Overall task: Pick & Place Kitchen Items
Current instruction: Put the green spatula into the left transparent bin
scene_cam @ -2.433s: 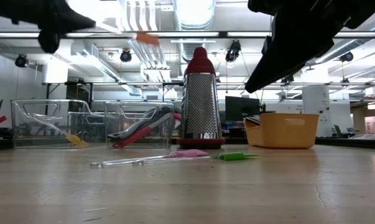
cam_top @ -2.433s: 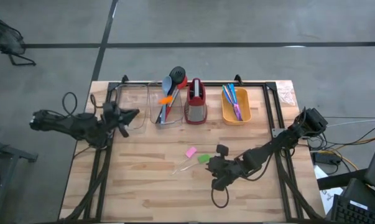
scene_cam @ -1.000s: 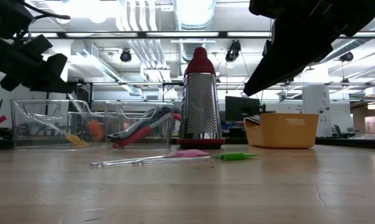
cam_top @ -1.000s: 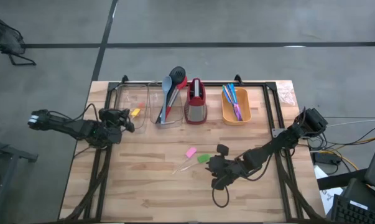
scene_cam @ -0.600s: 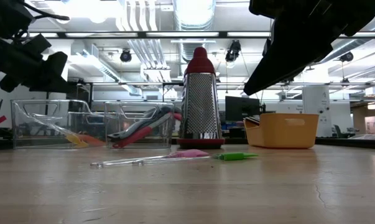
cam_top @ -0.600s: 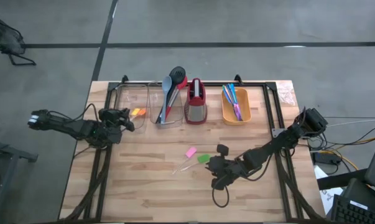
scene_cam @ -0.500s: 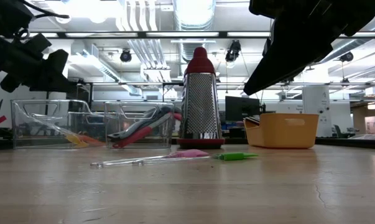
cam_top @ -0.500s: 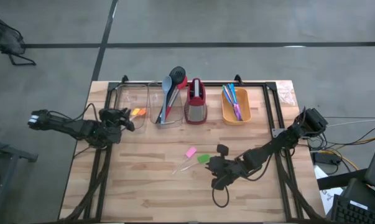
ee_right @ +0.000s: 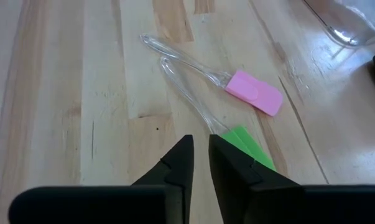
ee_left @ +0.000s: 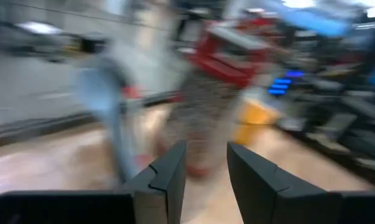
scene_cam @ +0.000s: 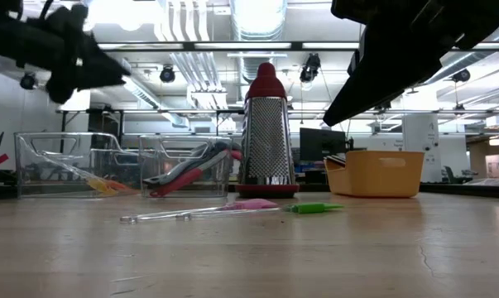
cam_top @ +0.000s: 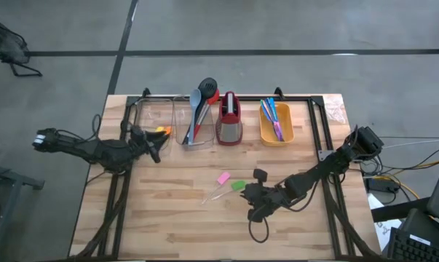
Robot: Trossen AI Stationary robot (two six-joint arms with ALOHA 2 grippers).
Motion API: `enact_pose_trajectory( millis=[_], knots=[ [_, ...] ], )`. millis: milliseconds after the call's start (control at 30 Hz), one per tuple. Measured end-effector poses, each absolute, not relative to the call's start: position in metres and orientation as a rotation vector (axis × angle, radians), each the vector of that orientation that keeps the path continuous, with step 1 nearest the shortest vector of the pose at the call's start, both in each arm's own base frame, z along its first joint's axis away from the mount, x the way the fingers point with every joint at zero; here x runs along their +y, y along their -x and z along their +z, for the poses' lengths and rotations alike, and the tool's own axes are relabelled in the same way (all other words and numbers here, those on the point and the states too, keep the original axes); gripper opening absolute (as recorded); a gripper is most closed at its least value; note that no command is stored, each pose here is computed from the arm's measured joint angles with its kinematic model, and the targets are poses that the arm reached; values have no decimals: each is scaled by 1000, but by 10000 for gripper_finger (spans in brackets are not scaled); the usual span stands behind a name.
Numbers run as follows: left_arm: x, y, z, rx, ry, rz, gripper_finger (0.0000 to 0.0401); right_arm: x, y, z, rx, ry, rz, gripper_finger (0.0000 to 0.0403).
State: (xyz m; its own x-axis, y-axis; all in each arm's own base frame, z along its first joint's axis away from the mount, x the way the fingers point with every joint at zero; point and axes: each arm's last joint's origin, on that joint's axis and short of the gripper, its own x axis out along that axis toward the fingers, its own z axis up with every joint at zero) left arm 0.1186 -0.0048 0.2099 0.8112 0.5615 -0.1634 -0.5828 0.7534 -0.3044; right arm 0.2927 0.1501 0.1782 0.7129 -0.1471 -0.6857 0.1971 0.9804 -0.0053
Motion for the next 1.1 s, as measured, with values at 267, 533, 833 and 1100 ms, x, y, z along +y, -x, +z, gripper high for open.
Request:
enact_pose_trajectory(
  millis=[267, 533, 833, 1100],
  knots=[
    [-14, -130, 219, 45, 353, 341, 119, 141, -295, 175, 778, 55, -159, 89],
    [-21, -143, 214, 73, 368, 291, 134, 121, -297, 165, 830, 70, -171, 168],
    [-39, -162, 216, 3, 319, 162, 154, 106, -295, 154, 903, 62, -104, 210],
    [-53, -175, 216, -64, 267, 97, 154, 96, -295, 145, 856, 57, -103, 228]
  ],
)
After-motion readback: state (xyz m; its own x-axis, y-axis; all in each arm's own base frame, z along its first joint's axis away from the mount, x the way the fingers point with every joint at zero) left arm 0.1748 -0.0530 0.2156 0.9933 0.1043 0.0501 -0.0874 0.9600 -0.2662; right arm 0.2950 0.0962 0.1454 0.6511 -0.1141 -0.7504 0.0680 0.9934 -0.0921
